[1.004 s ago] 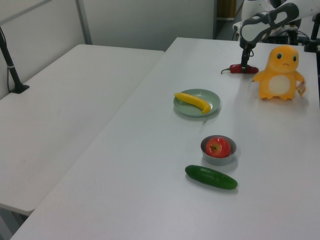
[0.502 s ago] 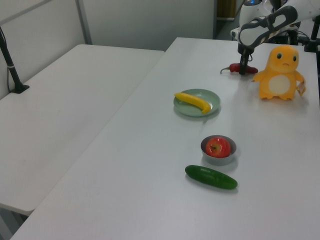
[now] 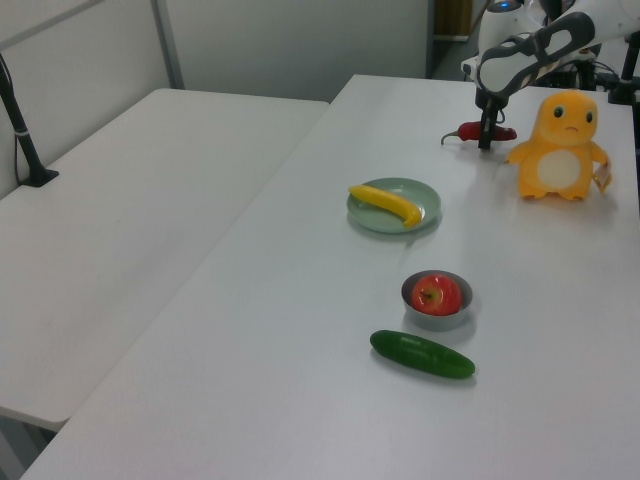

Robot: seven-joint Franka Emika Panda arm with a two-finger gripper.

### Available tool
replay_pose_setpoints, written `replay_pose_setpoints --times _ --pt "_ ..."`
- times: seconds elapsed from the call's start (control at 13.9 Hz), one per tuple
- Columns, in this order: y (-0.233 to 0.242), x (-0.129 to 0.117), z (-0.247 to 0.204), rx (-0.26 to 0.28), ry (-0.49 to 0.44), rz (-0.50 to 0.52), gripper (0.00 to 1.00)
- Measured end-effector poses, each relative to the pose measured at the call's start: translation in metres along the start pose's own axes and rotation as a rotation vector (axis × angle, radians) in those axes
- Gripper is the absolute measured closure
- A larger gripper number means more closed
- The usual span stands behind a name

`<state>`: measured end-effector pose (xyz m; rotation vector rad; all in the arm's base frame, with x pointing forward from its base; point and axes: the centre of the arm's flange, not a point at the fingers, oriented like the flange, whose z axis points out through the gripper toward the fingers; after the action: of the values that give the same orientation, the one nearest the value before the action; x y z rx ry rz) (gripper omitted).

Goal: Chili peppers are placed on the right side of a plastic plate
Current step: 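Close the gripper on the red chili pepper and lift it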

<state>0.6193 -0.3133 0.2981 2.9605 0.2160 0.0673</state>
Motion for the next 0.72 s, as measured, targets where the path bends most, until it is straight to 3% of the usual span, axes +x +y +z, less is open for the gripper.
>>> replay_pose_setpoints --times 0.72 --pt "-0.0044 0.0068 -0.0084 0.031 0.038 0.023 0.84"
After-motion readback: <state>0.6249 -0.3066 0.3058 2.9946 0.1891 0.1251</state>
